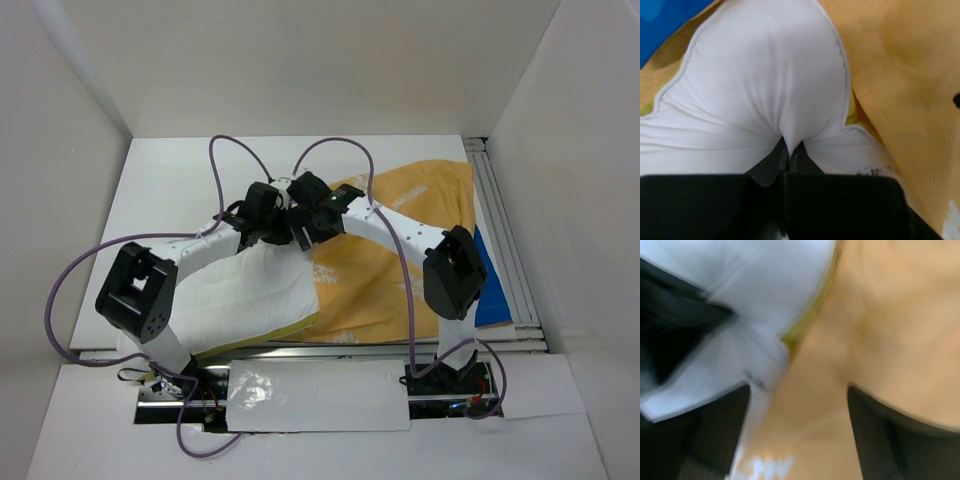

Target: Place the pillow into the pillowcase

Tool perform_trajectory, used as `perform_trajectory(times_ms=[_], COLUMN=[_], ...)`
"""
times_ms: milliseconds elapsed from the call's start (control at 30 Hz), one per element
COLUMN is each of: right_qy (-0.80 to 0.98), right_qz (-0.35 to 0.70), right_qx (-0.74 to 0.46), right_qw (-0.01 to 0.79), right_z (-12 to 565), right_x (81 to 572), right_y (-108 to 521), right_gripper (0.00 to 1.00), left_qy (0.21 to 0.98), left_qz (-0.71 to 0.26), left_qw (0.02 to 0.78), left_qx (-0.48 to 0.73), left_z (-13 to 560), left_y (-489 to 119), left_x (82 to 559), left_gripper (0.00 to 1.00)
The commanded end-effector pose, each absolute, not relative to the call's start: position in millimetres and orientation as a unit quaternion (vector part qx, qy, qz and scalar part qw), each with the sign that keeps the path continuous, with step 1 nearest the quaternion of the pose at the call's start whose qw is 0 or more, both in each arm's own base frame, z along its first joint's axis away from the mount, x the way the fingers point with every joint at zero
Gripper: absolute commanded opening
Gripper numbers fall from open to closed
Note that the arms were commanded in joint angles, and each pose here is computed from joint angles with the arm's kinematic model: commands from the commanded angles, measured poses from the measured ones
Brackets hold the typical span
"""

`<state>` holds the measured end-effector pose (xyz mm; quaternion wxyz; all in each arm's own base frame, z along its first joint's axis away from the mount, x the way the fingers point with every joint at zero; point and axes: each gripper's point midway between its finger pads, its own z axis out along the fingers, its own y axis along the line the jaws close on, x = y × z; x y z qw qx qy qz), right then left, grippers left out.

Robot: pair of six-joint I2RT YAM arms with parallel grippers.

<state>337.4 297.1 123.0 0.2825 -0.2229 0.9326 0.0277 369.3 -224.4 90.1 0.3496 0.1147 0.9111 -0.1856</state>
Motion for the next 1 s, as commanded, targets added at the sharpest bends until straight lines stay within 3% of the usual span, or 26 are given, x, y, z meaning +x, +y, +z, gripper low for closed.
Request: perform_trajectory(times_ms=[0, 167, 367, 433, 500, 533, 733, 967], right_qy=[0.96, 0.963, 0.962, 0.959, 0.952, 0.948, 0.908, 0.849], right_qz=[-0.115, -0.12, -0.067, -0.061, -0.044, -0.041, 0.009, 0.128], right_qx=[-0.173, -0.137, -0.107, -0.103, -0.093, -0.094, -0.029, 0.014], right_qw=[0.189, 0.197, 0.241, 0.256, 0.289, 0.303, 0.417, 0.512], right_z=[70.1, 69.0, 83.3, 85.5, 93.1, 95.8, 147.8, 227.5], right_x=[316.5, 313.9, 323.6, 330.7, 345.9, 352.0, 411.5, 432.6], right_y=[217.5, 203.7, 212.2, 216.3, 227.2, 229.9, 257.1, 284.0], right_gripper=[0.84, 0.79, 0.57, 0.39, 0.05, 0.0, 0.0, 0.0], left_qy=[0.892, 0.89, 0.881, 0.876, 0.873, 0.865, 0.826, 0.788], left_qz=[-0.19, -0.188, -0.209, -0.218, -0.231, -0.245, -0.275, -0.309], left_qw=[0.397, 0.402, 0.408, 0.414, 0.41, 0.415, 0.442, 0.449], left_qx=[0.102, 0.1, 0.114, 0.117, 0.129, 0.142, 0.217, 0.287], left_z=[127.4, 131.0, 139.2, 143.6, 141.5, 147.8, 172.6, 191.3], left_y=[-216.5, -213.8, -221.8, -223.1, -226.0, -230.2, -246.4, -263.7], left_x=[374.9, 373.2, 372.1, 369.5, 362.5, 359.1, 329.0, 291.5], left_gripper=[0.0, 0.0, 0.0, 0.0, 0.0, 0.0, 0.0, 0.0])
